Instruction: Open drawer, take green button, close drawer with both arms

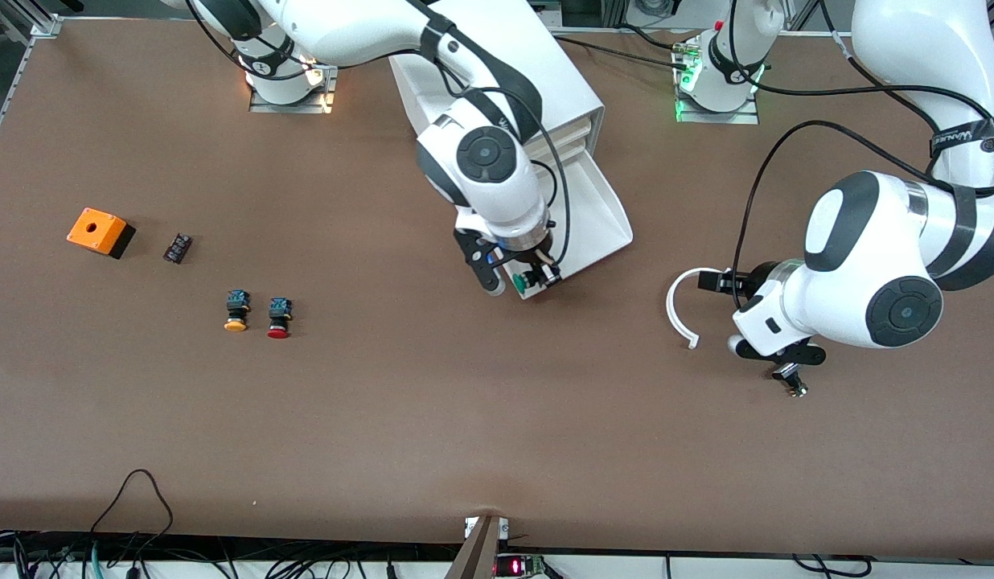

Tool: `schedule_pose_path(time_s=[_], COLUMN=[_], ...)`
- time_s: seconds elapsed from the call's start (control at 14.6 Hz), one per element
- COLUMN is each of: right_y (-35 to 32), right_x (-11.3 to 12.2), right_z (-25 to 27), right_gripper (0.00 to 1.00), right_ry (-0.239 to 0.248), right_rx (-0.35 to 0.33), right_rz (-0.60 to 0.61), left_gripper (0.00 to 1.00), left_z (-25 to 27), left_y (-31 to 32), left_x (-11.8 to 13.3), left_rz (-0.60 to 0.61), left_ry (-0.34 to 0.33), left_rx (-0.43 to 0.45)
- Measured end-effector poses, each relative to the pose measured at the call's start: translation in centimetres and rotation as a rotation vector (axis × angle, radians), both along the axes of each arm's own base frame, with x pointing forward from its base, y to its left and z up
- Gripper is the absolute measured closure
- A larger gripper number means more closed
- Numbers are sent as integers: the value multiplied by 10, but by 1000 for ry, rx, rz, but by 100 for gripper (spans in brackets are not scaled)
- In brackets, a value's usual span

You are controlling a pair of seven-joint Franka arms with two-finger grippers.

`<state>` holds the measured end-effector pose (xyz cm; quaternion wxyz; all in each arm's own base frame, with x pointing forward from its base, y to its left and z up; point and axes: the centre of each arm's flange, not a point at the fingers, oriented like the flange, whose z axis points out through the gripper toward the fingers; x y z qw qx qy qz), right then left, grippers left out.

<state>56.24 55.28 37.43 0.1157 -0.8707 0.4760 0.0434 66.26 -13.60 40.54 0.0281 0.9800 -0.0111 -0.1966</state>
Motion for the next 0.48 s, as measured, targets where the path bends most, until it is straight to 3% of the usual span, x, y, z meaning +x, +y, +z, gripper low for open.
schedule_pose_path(time_s=[0.21, 0.48], right_y=[-41, -100], right_x=[22, 46], right_z=[9, 8], right_gripper=[59, 59], right_ry=[7, 60], right_rx=[-48, -102], right_rz=[243, 608], left_gripper=[0, 5], left_z=[-29, -79], left_y=[-34, -99], left_x=[-3, -19], left_rz=[148, 278], left_ry=[-33, -119], left_rx=[53, 86])
